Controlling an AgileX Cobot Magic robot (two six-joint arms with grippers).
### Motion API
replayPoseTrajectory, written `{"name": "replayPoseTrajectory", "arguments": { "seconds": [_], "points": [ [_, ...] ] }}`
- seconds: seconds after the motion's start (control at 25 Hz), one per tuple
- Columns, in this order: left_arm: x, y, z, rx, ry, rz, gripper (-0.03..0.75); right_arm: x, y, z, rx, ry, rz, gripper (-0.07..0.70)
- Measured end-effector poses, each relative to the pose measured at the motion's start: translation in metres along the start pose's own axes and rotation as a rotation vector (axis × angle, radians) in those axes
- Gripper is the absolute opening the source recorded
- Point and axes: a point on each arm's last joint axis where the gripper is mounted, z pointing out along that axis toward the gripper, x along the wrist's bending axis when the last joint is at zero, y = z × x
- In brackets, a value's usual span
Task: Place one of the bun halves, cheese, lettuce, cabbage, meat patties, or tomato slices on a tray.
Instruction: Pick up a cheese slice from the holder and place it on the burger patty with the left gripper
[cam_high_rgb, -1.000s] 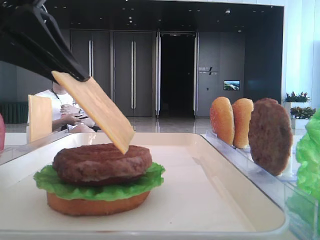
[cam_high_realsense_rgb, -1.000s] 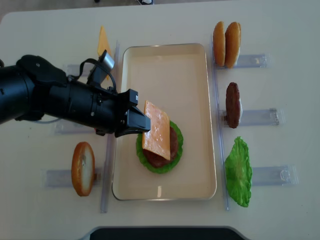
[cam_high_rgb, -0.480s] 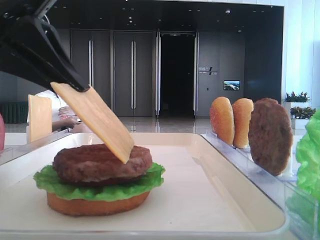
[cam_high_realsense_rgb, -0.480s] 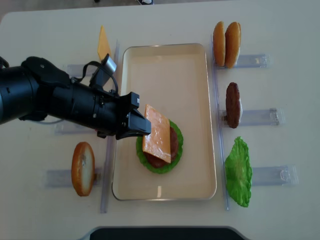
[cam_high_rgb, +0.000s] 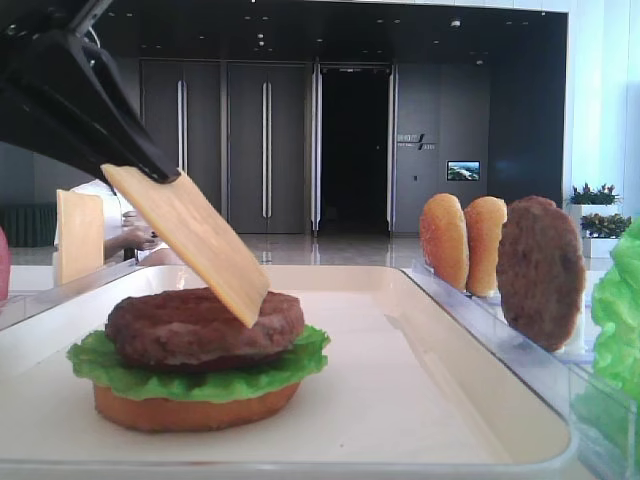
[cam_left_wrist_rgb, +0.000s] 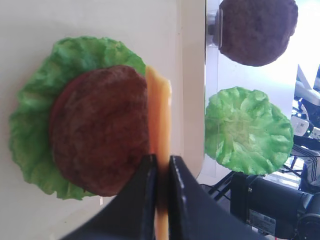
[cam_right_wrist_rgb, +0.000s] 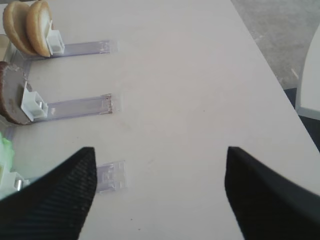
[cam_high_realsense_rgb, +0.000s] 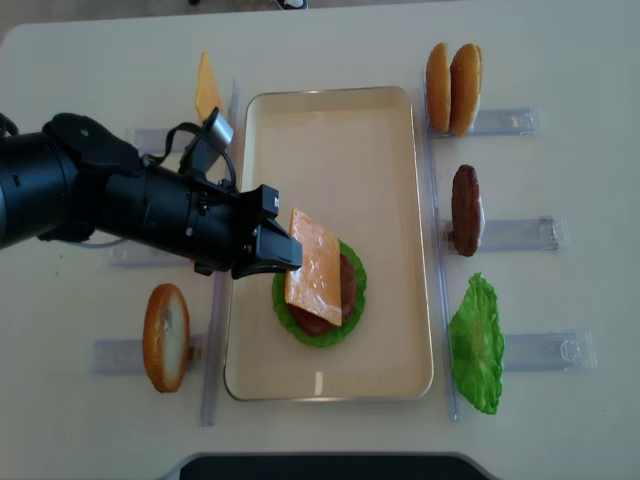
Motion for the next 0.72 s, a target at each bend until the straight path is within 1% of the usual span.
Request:
{"name": "replayPoseTrajectory", "arguments": {
  "seconds": [0.56, 0.72],
  "points": [
    [0.0001, 0.0001, 0.0000, -0.002, 0.001, 0.000, 0.031, 0.0000, 0.0000, 0.0000, 0.000, 0.000, 0.000, 0.537],
    [0.0001, 0.0002, 0.0000, -0.002, 0.001, 0.000, 0.055, 0.0000, 0.0000, 0.0000, 0.000, 0.000, 0.000, 0.537]
  ]
}}
